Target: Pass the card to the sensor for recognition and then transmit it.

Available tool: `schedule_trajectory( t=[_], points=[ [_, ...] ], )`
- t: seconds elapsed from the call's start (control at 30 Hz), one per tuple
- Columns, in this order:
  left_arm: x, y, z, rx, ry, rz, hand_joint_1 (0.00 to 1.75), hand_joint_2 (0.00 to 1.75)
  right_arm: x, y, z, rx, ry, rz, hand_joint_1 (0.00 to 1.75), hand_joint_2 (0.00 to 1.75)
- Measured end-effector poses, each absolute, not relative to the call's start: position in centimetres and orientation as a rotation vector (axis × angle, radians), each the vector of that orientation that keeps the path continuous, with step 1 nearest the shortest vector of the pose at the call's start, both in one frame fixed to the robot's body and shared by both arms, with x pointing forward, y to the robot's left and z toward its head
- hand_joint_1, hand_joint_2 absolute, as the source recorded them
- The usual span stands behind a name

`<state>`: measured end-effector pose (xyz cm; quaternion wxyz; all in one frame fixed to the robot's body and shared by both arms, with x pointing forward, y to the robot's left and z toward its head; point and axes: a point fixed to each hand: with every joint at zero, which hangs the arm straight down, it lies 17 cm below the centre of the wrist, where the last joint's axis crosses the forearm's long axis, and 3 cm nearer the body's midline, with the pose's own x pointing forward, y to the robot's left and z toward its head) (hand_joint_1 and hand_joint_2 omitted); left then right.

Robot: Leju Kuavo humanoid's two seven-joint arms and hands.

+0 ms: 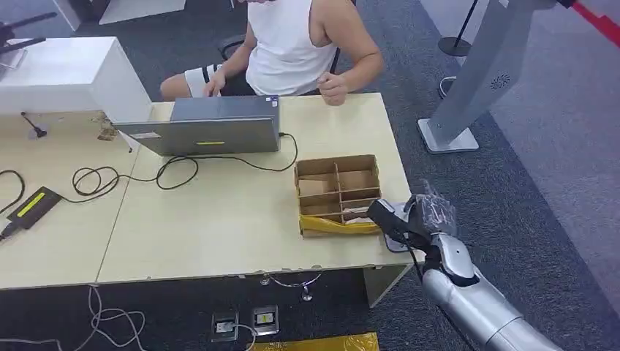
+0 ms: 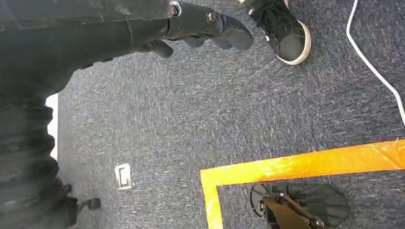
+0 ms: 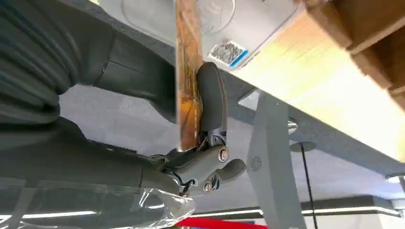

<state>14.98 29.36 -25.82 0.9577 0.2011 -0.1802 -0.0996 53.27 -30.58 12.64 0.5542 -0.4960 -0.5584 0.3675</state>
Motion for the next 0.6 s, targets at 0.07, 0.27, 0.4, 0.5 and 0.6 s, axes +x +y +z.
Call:
schedule_trajectory(
  t=[0.07,0.27,0.4,0.5,0.6],
  points=[
    [15.0,29.3,-25.8,0.408,-0.367,-0.203,0.00,1.75,53.5,-31.1,14.3,-1.217,-1.341,0.857,1.75,1.75],
    [15.0,29.4,-25.8,0.410,-0.368,-0.205,0.00,1.75,55.5,-31.3,23.9,-1.364,-1.464,0.816,1.75,1.75],
    [15.1,29.3,-25.8,0.410,-0.371,-0.211,0.00,1.75,55.9,-30.3,30.0,-1.445,-1.561,0.802,1.75,1.75],
    [15.5,29.1,-25.7,0.406,-0.380,-0.223,0.00,1.75,56.5,-29.4,34.4,-1.498,-1.588,0.826,1.75,1.75],
    [16.2,28.9,-25.5,0.401,-0.391,-0.237,0.00,1.75,56.9,-28.6,38.0,-1.536,-1.622,0.827,1.75,1.75]
  ],
)
